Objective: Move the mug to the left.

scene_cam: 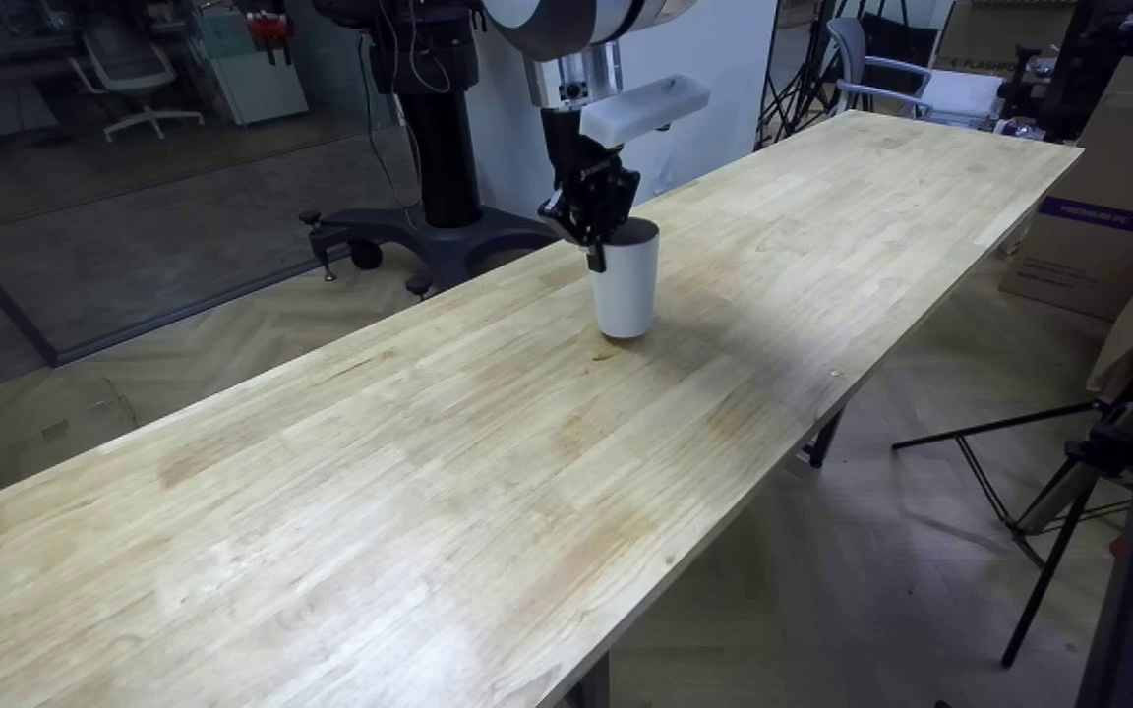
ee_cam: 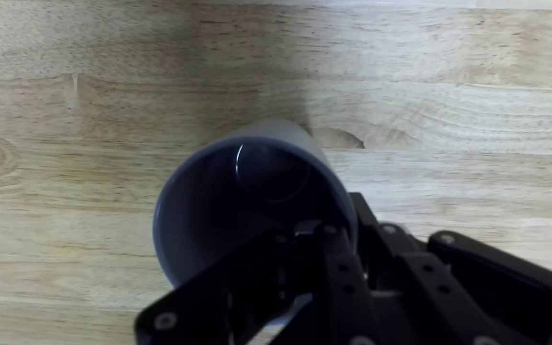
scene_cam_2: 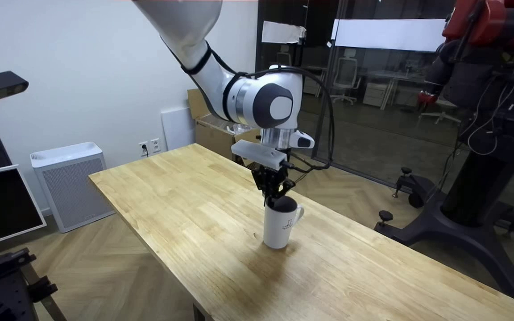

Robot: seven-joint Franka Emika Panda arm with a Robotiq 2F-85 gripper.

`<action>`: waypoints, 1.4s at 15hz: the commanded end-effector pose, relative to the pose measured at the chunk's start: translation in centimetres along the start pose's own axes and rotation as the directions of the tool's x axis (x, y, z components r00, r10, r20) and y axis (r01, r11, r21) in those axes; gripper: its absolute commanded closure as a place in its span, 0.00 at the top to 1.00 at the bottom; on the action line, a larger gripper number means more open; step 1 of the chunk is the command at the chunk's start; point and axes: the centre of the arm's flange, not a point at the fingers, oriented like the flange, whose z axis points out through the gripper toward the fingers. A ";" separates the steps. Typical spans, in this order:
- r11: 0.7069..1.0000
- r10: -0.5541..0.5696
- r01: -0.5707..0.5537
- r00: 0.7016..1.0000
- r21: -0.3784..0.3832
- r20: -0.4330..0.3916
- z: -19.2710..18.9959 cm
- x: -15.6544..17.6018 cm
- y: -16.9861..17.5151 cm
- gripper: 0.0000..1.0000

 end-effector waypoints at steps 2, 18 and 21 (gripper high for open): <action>0.999 0.048 -0.048 0.999 -0.017 -0.004 -0.9 1.1 -0.1 0.02; 0.997 0.063 -0.064 0.998 -0.053 -0.031 -4.6 -1.2 -1.0 1.00; 0.999 0.035 -0.036 0.999 -0.035 -0.032 -3.8 -0.1 -0.8 1.00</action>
